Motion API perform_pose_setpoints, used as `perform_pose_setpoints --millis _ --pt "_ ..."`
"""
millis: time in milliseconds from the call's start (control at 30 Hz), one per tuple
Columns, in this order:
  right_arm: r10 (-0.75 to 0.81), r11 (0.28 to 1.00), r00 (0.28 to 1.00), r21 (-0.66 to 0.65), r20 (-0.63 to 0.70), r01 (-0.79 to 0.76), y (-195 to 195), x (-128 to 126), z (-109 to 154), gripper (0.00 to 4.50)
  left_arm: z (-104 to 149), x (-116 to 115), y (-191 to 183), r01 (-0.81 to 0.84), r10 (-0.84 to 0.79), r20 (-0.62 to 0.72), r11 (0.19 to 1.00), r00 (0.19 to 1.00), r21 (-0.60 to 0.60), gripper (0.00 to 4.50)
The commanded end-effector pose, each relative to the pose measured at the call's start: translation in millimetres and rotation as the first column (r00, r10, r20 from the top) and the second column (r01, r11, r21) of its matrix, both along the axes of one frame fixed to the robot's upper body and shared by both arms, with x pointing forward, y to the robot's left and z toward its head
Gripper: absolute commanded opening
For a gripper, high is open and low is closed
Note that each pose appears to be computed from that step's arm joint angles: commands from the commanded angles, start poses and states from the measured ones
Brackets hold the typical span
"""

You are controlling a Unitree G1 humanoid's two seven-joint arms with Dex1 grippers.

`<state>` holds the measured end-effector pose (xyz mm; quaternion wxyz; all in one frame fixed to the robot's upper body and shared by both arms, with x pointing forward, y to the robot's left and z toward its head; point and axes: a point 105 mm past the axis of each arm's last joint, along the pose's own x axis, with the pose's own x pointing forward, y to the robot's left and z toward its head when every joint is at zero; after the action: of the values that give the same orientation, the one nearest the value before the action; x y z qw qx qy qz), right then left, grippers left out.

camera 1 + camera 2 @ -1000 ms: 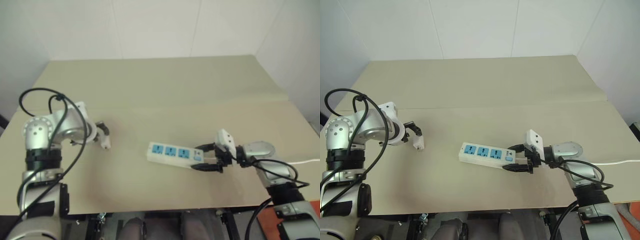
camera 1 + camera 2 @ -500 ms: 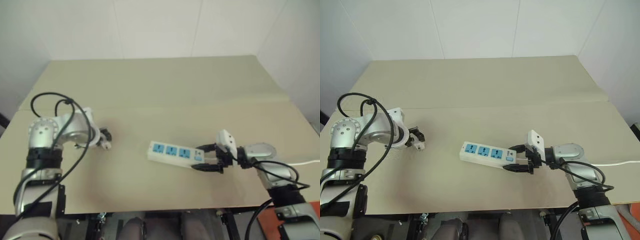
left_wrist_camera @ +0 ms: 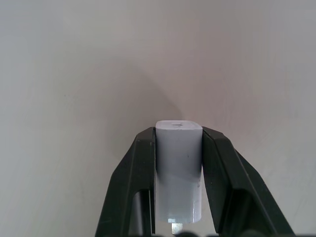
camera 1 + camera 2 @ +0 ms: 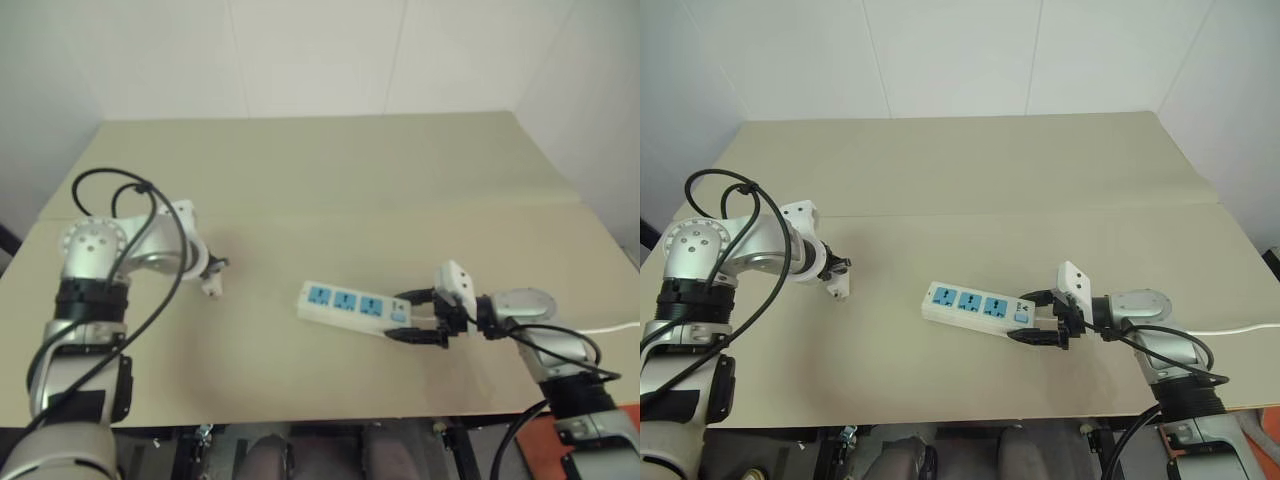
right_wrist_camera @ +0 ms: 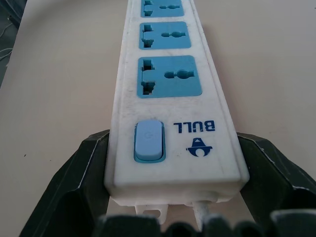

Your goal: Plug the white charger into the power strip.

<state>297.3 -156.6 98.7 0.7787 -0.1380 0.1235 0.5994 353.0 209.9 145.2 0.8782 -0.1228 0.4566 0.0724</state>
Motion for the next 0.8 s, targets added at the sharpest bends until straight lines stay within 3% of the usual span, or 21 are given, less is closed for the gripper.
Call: perform_pose_setpoints --millis 33,233,333,400,533,567,667,800 --pt "-0.031 0.999 0.999 -0.006 0.017 0.032 -7 3 5 3.43 4 -1 -4 0.042 -0.042 0.008 0.999 0.999 -0.033 0.99" --pt "-0.031 1.0 0.999 -0.006 0.017 0.031 -4 3 3 3.43 16 -2 -5 0.106 -0.105 0.059 0.994 0.993 -0.027 0.99" --pt "-0.034 0.999 0.999 -0.002 0.024 0.034 -4 3 3 3.43 51 3 -13 0.177 -0.15 0.233 0.979 0.961 -0.101 0.99" --pt "-0.037 0.999 0.999 0.007 0.039 0.037 -2 4 5 3.43 70 2 -18 0.236 -0.198 0.365 0.97 0.91 -0.064 0.99" --pt "-0.042 0.999 0.996 0.031 0.072 0.04 5 6 11 3.43 100 -8 -36 0.392 -0.298 0.628 0.92 0.719 -0.011 0.99" --pt "-0.042 0.999 0.996 0.037 0.08 0.039 7 5 13 3.43 106 -10 -41 0.421 -0.312 0.706 0.907 0.636 0.022 0.99" --pt "-0.022 0.999 0.993 0.033 0.113 0.018 16 2 17 3.43 105 -14 -54 0.536 -0.362 0.804 0.842 0.472 0.064 0.99" --pt "0.02 0.999 0.994 0.036 0.104 -0.024 21 -5 20 3.43 118 -30 -62 0.7 -0.241 0.966 0.705 0.09 0.11 0.99"
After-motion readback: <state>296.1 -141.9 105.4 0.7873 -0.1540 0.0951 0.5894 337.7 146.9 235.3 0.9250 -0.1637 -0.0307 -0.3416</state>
